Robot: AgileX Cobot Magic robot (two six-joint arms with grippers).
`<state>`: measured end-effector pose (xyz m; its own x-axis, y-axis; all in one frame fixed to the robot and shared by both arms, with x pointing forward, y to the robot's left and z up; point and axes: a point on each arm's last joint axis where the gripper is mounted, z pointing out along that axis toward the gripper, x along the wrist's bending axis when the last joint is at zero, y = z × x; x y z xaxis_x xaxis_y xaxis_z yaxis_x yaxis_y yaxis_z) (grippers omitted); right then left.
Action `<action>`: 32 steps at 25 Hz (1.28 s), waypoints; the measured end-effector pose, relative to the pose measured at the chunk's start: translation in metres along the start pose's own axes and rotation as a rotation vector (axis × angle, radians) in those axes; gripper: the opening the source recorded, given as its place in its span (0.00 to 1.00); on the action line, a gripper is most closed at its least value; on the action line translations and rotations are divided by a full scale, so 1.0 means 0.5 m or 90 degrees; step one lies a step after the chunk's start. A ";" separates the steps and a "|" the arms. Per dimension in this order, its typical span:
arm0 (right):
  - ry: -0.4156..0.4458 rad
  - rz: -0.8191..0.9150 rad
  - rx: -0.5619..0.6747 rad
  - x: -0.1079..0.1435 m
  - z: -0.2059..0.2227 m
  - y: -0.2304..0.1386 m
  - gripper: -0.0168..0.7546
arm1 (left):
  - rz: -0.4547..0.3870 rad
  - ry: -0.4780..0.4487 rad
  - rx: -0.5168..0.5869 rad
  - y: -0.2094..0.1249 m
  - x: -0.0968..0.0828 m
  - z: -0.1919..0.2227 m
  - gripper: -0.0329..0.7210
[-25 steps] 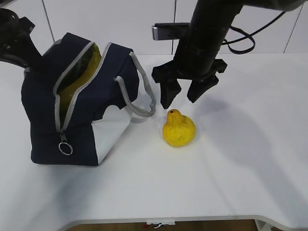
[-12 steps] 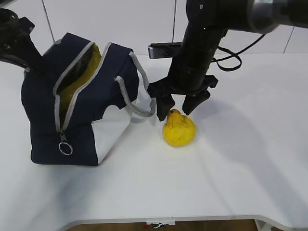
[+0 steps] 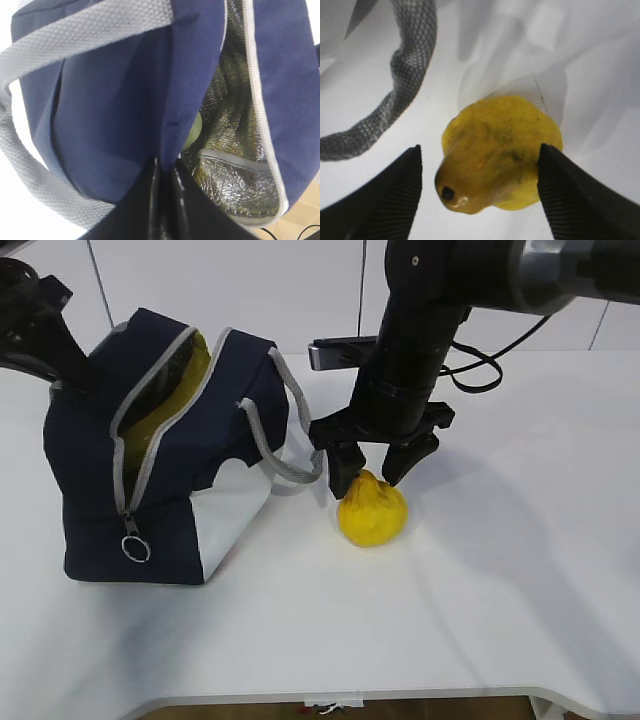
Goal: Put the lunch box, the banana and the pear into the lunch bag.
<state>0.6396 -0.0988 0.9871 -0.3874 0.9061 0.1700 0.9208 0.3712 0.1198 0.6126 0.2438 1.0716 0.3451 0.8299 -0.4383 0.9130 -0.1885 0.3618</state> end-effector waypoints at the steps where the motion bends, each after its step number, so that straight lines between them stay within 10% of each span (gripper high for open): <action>1: 0.000 0.000 0.001 0.000 0.000 0.000 0.75 | 0.000 0.000 0.000 0.000 0.000 0.000 0.05; 11: -0.021 -0.010 -0.005 -0.004 -0.009 0.004 0.36 | 0.000 0.000 0.000 0.000 0.000 0.000 0.05; 27: -0.054 -0.051 -0.219 0.028 -0.269 0.001 0.34 | 0.000 0.000 0.000 0.000 0.000 0.000 0.05; 32: 0.036 -0.053 -0.299 0.066 -0.350 0.000 0.34 | 0.000 0.000 0.000 0.000 0.000 0.000 0.05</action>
<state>0.6189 -0.1045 1.1636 -0.4734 0.8595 0.1926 0.7715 0.2991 0.5616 0.6126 0.2438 1.0716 0.3451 0.8299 -0.4383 0.9130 -0.1885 0.3618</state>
